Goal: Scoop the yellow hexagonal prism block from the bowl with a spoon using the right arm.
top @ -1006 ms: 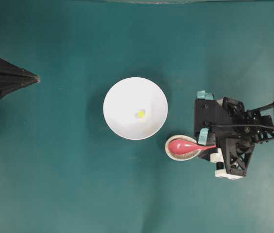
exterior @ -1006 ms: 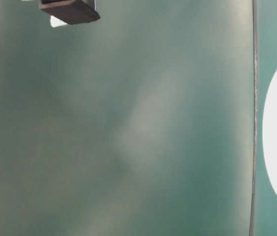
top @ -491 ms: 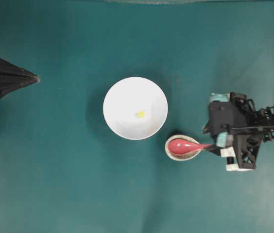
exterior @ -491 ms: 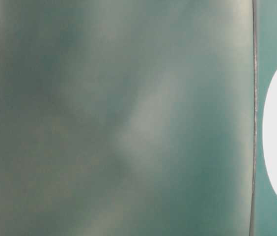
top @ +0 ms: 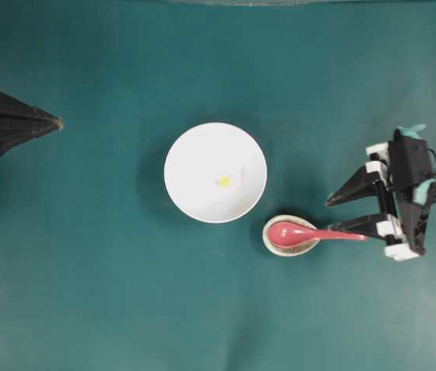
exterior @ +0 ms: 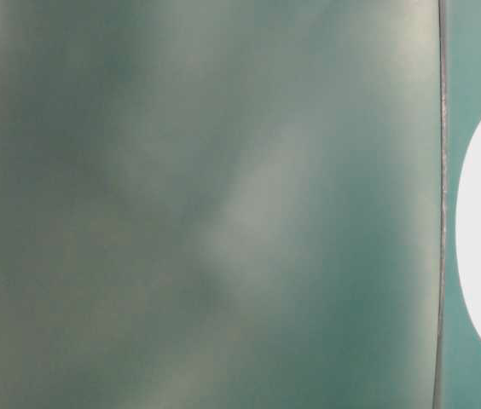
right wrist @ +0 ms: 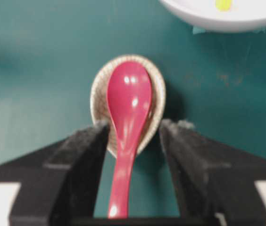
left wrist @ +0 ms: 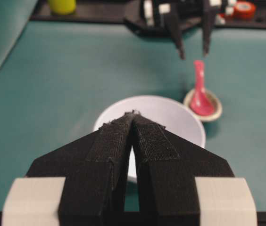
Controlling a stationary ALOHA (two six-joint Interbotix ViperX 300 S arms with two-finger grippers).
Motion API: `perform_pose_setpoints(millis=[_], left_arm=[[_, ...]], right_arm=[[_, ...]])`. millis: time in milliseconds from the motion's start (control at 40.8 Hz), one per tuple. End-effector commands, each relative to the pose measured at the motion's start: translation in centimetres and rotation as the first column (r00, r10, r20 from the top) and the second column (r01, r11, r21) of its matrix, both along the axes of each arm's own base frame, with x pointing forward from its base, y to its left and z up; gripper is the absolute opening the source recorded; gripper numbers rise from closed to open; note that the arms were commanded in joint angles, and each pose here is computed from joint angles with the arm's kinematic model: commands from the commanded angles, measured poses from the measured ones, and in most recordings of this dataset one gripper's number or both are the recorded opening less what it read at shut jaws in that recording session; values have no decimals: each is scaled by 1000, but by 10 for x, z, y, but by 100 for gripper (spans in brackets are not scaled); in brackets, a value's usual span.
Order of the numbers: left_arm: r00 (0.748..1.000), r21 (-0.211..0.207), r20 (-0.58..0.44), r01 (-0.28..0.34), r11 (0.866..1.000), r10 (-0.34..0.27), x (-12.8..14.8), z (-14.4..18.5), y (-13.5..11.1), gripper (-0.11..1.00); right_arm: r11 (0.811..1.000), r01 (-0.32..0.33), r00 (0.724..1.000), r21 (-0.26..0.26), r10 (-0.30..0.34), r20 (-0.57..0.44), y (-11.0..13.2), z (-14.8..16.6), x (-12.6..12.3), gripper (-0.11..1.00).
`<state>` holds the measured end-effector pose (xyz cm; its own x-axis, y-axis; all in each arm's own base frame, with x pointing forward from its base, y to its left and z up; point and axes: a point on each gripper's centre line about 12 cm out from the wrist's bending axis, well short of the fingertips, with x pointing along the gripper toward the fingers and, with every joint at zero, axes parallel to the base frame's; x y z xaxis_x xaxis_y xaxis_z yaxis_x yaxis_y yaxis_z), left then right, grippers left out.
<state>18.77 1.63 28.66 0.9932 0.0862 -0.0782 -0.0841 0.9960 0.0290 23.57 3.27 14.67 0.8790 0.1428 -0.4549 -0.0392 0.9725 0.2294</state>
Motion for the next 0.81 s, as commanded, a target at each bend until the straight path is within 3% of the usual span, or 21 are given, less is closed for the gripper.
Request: perform_pose_setpoints(millis=[0,196,785], left_arm=[[1000,2,28,-3,1000,3,2,11,1,3],[1000,2,18,-1,1000,1,4,9,1,3],[1000,-14,21,-2,1000,2,4,9,1,3]], right_arm=[[999,18,997,31,-20,74,-3,-1,-3,54],[997,45,991,65,-52,123,-5,-16,-7,53],[997,37,966,64,-52,252,-2,-48,2,54]])
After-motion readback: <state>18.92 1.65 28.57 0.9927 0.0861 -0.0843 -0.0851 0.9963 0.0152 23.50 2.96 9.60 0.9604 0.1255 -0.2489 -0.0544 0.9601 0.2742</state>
